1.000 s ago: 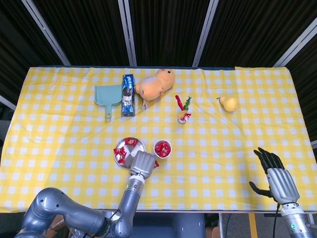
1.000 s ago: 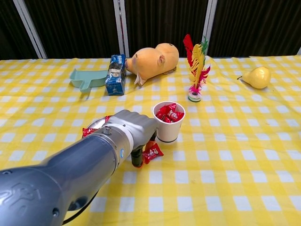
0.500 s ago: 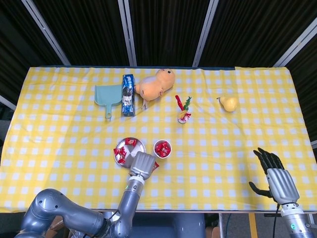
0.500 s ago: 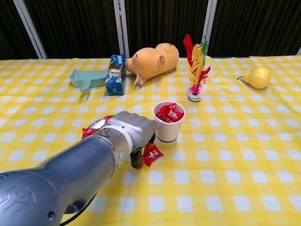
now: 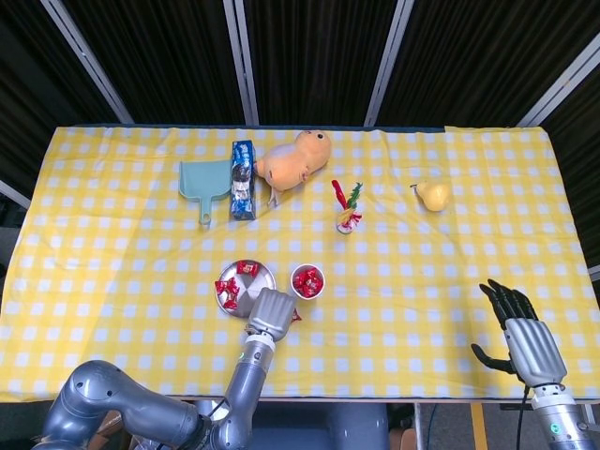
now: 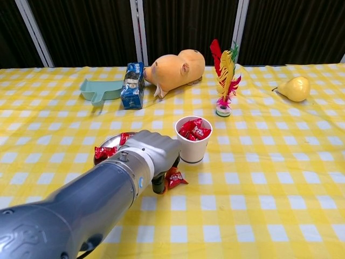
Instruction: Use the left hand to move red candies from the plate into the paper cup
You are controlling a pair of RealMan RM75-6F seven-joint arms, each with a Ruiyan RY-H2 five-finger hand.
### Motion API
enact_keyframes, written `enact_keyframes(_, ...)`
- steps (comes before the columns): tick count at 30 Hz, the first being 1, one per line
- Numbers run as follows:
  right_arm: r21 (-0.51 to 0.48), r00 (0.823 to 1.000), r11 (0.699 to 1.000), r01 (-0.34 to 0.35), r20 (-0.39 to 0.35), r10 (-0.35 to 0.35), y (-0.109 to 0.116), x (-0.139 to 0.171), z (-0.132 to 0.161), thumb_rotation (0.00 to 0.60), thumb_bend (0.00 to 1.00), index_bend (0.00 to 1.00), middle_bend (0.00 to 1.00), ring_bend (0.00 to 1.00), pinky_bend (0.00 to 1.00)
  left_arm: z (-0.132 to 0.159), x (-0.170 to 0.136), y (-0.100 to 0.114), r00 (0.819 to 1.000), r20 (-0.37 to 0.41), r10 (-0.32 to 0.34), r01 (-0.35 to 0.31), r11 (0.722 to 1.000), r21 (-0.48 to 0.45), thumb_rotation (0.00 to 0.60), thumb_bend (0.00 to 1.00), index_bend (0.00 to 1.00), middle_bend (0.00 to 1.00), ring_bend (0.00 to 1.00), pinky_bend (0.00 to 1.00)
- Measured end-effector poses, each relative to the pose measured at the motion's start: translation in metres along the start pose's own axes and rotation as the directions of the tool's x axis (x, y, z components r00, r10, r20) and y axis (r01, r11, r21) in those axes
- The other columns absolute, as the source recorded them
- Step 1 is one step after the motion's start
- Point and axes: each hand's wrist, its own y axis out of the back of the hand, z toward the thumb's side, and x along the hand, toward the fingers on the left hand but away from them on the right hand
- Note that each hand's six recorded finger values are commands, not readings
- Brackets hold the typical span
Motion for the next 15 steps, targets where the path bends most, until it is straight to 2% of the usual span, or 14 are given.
enact_keyframes(8,0.000,1.000,1.000,0.001,0.000,-0.001,0.000,0.000,0.000,0.600,0.34,0.00,0.00,0.00,0.00,-0.004,-0.006,0.004,1.000,0.008,0.012,-0.012,1.000,-0.006,0.600,0.54,0.58,1.00,1.00,1.00)
enact_keyframes(15,0.003,1.000,1.000,0.000,0.000,0.000,0.000,0.000,0.000,0.600,0.34,0.00,0.00,0.00,0.00,-0.013,-0.021,0.017,0.999,0.031,0.042,-0.041,0.999,-0.027,0.600,0.54,0.58,1.00,1.00,1.00)
